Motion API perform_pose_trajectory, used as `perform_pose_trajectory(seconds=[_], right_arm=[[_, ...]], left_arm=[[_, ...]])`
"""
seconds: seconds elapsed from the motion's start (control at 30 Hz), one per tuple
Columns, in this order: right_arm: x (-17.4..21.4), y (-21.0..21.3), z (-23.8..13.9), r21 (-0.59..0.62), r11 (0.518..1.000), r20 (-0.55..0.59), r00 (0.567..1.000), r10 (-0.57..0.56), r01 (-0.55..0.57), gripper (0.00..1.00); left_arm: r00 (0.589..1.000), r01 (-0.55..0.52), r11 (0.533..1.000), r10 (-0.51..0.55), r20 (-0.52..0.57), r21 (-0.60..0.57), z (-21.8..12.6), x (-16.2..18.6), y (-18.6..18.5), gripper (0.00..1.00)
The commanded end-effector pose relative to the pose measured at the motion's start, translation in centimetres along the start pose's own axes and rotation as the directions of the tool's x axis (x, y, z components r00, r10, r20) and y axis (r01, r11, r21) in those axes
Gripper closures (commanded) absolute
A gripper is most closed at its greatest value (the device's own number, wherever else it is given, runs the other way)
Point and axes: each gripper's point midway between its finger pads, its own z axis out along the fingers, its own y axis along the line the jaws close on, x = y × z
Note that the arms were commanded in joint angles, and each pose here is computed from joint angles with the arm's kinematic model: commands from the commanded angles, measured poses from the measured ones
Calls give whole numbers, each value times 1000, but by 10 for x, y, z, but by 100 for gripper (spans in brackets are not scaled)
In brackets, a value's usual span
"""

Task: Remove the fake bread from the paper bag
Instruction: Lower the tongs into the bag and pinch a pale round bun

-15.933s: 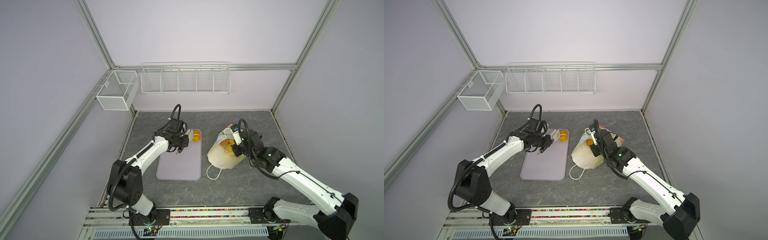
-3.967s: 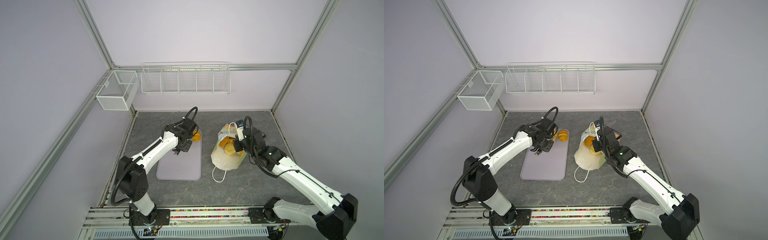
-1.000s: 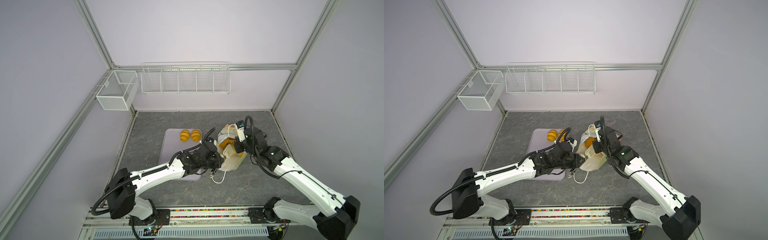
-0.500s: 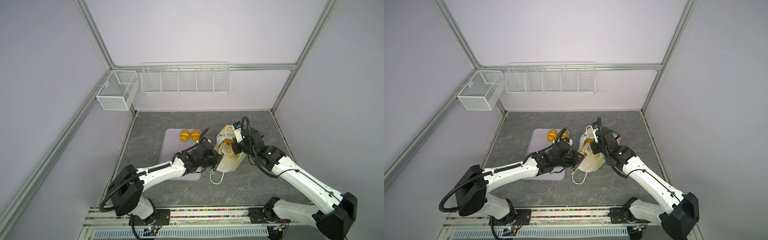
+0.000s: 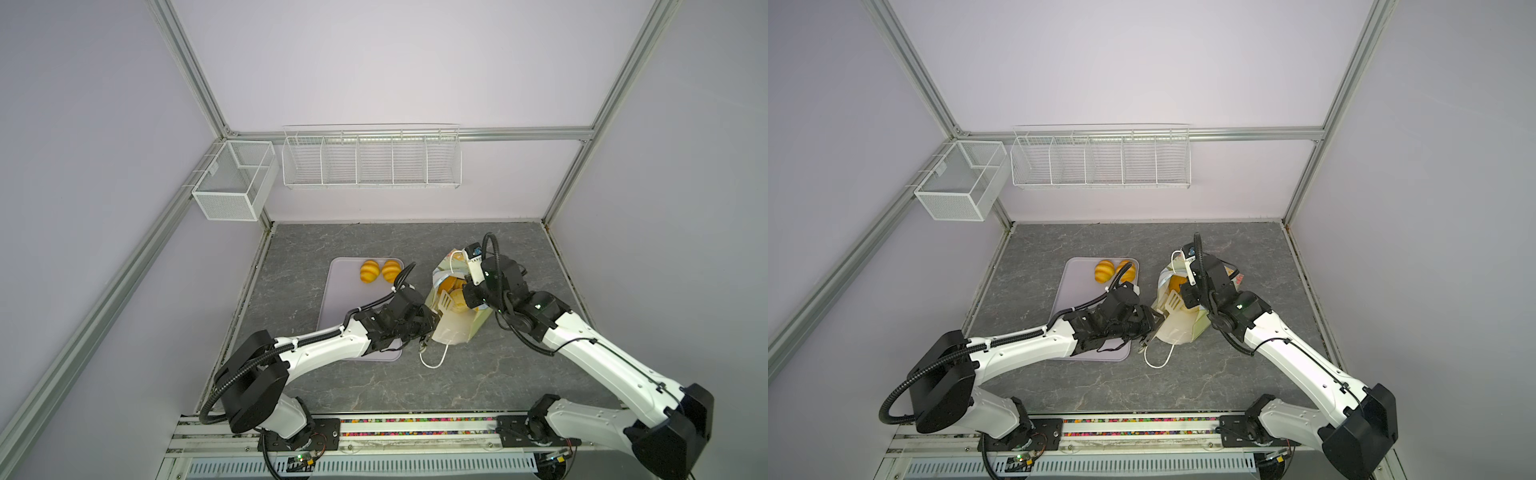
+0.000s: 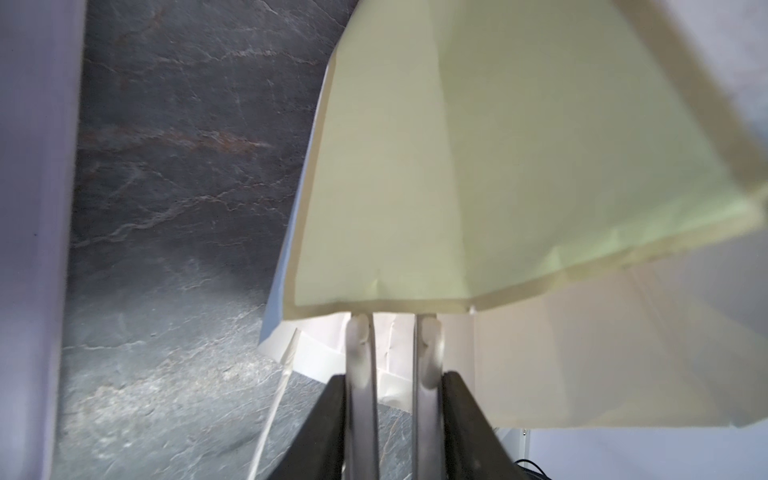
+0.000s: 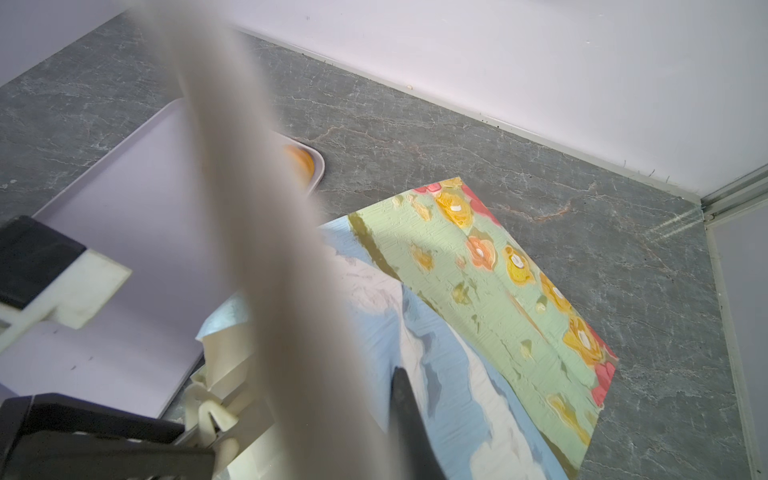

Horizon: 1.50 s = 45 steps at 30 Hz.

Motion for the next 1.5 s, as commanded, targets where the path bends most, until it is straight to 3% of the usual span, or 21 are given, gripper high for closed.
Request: perform_pose_trajectory(seconds=[0.0,0.37,0.73,1.33,1.47], right_arm=[[-4,4,2,-12,1000,6,1000,4,-4,93],[-10,5,-2,-20,1000,20,1000,5,-5,93],[-10,5,-3,-20,1000,24,1000,2,-2,93],[-13,7,-3,-26,1000,31,1000,3,-2,93],[-11,6,-3,-25,1000,28,1000,3,-2,93]], left_arm=[[998,31,998,-33,51,54,-8,-12,-14,63],[998,65,991,-66,0,119,8,-6,-26,63],[999,38,999,-38,35,12,2,-9,-9,63],[997,53,989,-43,-68,141,25,9,-39,64],[997,55,989,-46,-69,141,24,9,-38,71]])
